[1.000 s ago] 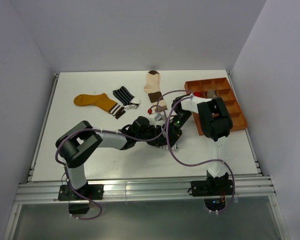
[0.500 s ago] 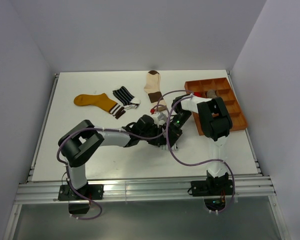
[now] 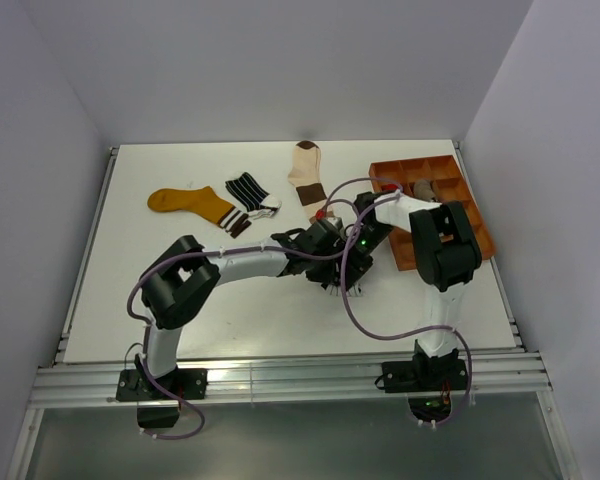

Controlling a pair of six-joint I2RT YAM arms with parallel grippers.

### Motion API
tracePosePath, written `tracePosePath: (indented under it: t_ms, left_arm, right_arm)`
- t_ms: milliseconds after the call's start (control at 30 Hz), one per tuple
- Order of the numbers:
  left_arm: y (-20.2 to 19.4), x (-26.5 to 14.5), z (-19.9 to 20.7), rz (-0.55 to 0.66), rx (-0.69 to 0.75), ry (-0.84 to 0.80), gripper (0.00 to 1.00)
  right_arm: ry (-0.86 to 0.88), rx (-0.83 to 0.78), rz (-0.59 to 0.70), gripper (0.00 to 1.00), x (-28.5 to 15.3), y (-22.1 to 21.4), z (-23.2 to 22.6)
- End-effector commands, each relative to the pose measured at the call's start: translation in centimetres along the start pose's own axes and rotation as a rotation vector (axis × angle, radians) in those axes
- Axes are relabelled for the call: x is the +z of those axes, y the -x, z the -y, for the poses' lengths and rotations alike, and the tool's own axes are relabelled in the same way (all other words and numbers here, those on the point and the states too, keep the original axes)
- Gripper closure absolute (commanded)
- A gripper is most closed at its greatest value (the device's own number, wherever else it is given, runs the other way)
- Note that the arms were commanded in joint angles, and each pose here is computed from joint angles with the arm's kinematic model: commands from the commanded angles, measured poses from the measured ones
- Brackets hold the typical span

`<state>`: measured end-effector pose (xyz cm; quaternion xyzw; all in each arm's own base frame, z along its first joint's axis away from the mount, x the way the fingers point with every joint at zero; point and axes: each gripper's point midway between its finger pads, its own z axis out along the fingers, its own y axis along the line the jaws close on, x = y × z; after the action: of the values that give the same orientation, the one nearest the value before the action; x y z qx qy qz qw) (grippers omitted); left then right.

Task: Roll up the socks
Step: Roll the sock at the center of the board.

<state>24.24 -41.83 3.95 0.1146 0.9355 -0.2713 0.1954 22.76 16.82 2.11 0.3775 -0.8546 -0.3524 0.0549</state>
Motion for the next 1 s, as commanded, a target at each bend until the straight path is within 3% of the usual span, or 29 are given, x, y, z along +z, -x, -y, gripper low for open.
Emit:
tracePosePath:
  t_ms: [0,133,333,667,967]
  left_arm:
    - [-4.2,0.6,-3.9,-0.146,-0.023,0.207,0.99]
    - [-4.3,0.8,-4.1,-0.167,-0.034,0.229,1.00]
    - [-4.5,1.2,-4.9,-0.165,-0.032,0.266,1.00]
    - [-5.0,1.6,-5.0,-0.169,-0.039,0.253,1.00]
    - [-5.0,1.6,-4.3,-0.197,-0.042,0.238,1.00]
  right_arm:
    - [-0.184,-0.188,0.098,0.52,-1.0,2.4,3.0]
    - [-0.201,-0.213,0.141,0.45,-1.8,2.3,2.7]
    - [-0.216,-0.203,0.203,0.42,-3.4,2.2,2.5]
    - [-0.219,-0.058,0.263,0.41,-4.9,1.5,4.3]
    - [-0.194,-0.084,0.401,0.41,-7.7,1.7,3.7]
